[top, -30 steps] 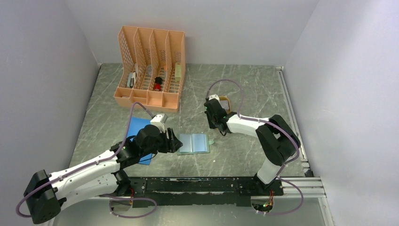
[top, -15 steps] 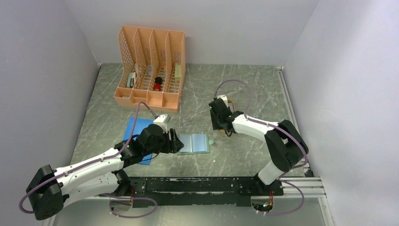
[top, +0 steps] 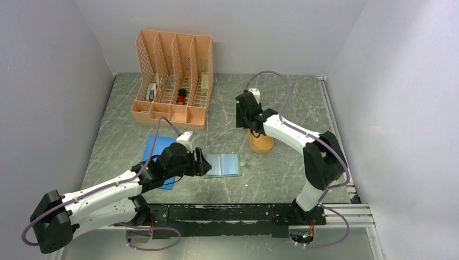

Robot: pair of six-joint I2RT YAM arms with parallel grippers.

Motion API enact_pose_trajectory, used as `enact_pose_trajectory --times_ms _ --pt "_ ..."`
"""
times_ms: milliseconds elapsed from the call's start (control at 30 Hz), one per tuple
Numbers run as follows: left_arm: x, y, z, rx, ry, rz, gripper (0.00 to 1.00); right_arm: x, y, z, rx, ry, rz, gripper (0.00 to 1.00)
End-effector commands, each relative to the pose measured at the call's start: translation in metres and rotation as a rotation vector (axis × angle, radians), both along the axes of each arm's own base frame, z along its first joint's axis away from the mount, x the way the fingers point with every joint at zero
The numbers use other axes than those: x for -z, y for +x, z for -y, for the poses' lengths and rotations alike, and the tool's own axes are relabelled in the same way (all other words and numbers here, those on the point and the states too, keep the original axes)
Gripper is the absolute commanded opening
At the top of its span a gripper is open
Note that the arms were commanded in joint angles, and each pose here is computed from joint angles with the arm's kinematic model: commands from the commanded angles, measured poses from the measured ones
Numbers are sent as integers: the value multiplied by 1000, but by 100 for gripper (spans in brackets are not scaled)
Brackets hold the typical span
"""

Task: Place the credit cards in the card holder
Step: Move the storage box to the center of the board.

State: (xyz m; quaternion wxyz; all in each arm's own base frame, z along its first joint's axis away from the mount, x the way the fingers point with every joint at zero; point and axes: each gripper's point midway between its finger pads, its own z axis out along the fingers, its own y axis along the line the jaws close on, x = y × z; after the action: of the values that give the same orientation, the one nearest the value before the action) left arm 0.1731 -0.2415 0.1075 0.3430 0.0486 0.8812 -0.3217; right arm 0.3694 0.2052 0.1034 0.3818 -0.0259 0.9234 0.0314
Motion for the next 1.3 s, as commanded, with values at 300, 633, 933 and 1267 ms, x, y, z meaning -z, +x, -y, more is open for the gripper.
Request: enact_pose_trajectory --times_ms 300,633,933,1267 --pt "-20 6 0 0 -12 46 62 32 45 13 43 -124 -56 47" --pt "-18 6 1 -3 -14 46 62 42 38 12 -26 -169 -88 30" --pt "-15 4 1 -4 -28 35 62 48 31 5 -111 -200 -100 16" --pt "-12 2 0 -4 -32 27 62 52 9 -24 -286 -259 -99 7"
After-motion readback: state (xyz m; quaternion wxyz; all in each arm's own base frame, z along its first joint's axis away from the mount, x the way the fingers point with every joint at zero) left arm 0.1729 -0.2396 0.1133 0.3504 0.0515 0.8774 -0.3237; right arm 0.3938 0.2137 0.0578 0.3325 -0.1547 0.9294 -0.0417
